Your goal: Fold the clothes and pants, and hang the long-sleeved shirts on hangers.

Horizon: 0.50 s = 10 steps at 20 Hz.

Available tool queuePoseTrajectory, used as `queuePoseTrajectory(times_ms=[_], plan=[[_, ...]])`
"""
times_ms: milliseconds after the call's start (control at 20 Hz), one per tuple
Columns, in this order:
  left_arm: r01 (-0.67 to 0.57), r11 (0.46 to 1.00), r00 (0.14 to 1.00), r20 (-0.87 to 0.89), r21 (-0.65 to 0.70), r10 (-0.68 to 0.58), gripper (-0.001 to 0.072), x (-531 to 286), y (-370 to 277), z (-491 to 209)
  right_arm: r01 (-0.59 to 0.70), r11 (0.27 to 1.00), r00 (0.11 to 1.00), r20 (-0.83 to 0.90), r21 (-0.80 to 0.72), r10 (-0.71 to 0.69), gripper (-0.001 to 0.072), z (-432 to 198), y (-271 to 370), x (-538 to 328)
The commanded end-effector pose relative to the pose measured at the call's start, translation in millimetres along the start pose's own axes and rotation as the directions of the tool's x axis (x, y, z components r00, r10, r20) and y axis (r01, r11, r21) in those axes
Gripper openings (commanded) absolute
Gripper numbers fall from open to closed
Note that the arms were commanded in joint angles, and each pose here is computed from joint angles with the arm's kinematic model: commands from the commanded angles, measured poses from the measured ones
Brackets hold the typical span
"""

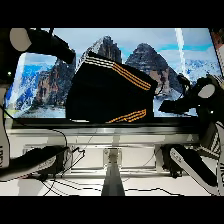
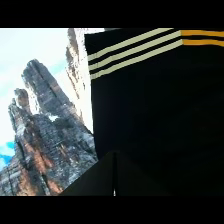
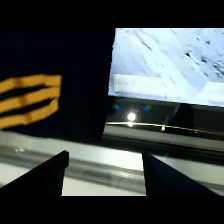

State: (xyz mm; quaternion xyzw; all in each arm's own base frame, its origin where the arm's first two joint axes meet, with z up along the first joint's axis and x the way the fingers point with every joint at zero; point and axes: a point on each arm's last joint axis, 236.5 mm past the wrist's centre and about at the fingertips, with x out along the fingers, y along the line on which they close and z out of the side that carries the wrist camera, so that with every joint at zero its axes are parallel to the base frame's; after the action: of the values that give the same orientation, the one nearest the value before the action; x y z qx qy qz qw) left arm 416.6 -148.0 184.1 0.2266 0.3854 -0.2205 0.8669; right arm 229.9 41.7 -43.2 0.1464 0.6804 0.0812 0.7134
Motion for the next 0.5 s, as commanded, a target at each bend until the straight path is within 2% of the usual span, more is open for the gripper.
queuePoseTrajectory(times_ms=[0, 50, 150, 300, 350, 450], plan=[[0.030, 0.998, 1.000, 0.002, -0.052, -0.030, 0.0007, 0, -7, 1, -0.016, 0.990, 1.000, -0.018, 0.141, 0.019, 0.0542, -1, -9, 36], [0.046, 0.994, 0.999, -0.009, -0.100, -0.047, 0.0007, 0, -11, -2, -0.030, 0.986, 0.997, -0.071, 0.161, 0.042, 0.0544, -7, -7, 45], [0.052, 0.993, 0.998, -0.039, -0.105, -0.057, 0.0007, 1, -13, -9, -0.079, 0.978, 0.979, -0.169, 0.195, 0.113, 0.0642, -18, 0, 66], [0.085, 0.995, 0.989, -0.123, 0.048, -0.078, 0.0007, 1, -15, -30, -0.104, 0.973, 0.951, -0.266, 0.208, 0.158, 0.0649, -31, 1, 88], [0.077, 0.996, 0.988, -0.135, 0.034, -0.072, 0.0007, 2, -9, -36, -0.125, 0.972, 0.944, -0.278, 0.197, 0.178, 0.0643, -32, 4, 91], [0.052, 0.994, 0.986, -0.150, -0.097, -0.067, 0.0007, 4, 16, -51, -0.208, 0.965, 0.934, -0.260, 0.157, 0.244, 0.0626, -27, 18, 94]])
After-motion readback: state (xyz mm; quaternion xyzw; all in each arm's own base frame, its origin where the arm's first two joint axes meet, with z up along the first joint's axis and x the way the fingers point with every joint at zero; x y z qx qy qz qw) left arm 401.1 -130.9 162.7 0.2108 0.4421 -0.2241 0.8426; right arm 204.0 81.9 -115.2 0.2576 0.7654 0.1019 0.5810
